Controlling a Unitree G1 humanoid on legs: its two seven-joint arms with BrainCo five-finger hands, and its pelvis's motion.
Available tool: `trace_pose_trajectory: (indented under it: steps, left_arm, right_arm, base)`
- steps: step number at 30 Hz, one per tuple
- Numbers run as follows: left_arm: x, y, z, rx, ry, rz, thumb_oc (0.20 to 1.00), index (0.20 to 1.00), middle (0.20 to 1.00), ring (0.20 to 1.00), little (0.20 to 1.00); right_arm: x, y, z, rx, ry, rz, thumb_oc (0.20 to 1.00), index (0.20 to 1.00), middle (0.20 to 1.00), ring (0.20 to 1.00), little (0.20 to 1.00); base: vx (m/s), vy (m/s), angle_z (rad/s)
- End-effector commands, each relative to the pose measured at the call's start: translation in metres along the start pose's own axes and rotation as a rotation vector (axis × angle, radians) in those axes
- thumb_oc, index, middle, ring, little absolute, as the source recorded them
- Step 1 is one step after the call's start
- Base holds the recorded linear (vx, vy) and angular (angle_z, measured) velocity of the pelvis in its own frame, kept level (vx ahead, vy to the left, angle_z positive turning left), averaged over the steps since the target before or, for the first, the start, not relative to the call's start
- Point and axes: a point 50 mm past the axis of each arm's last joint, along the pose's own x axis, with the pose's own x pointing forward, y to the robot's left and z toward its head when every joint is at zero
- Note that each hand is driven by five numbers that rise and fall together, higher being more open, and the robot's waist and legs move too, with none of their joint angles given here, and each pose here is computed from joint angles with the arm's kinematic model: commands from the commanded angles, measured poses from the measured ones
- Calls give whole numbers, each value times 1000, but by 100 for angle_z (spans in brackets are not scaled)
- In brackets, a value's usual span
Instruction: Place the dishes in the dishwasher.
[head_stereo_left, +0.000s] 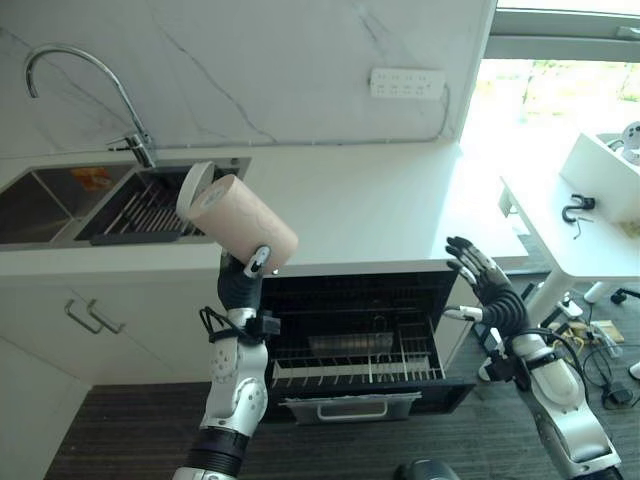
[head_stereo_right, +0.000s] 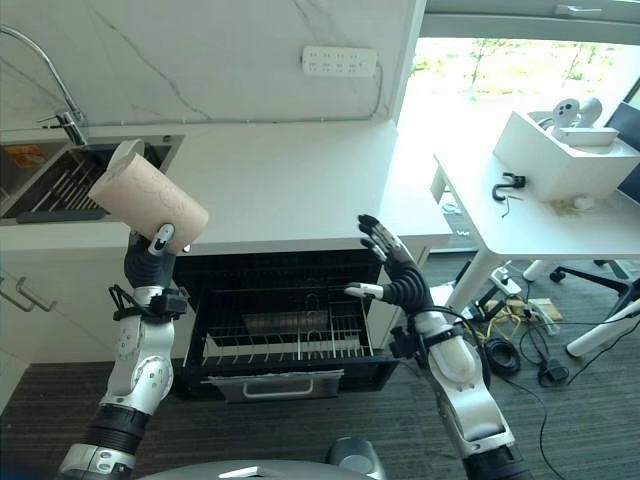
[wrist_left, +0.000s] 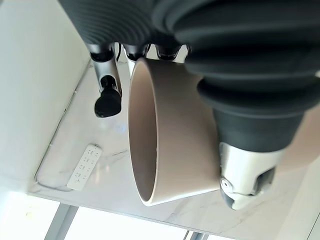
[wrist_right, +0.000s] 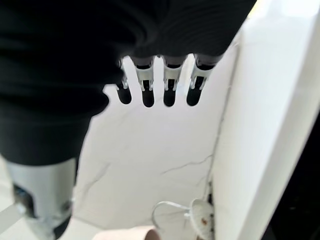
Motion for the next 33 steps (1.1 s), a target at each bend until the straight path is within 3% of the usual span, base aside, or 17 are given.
trace_pose_trajectory:
  steps: [1,13,24,33]
  left_arm:
    - [13,-13,25,111,-168,-84,200,200,200,200,200]
    - [6,-21,27,310,-197,-167,200,200,200,200,200]
    - [14,-49,29,310,-274,-230,200,200,200,200,200]
    - [25,-81,34,443,-442,-220,200,200,200,200,200]
  right_arm:
    - [9,-4,23,38,-153,-18,1000,1000,1000,1000,1000]
    - [34,28,40,97,-246,104,1000,1000,1000,1000,1000]
    - [71,32,55,75,-279,-11,1000,1000,1000,1000,1000]
    - [103,40,73,100,-302,-3,1000,1000,1000,1000,1000]
  base:
    - [0,0,0]
    - [0,3,22]
    - [9,-2,17]
    - [6,-12,10]
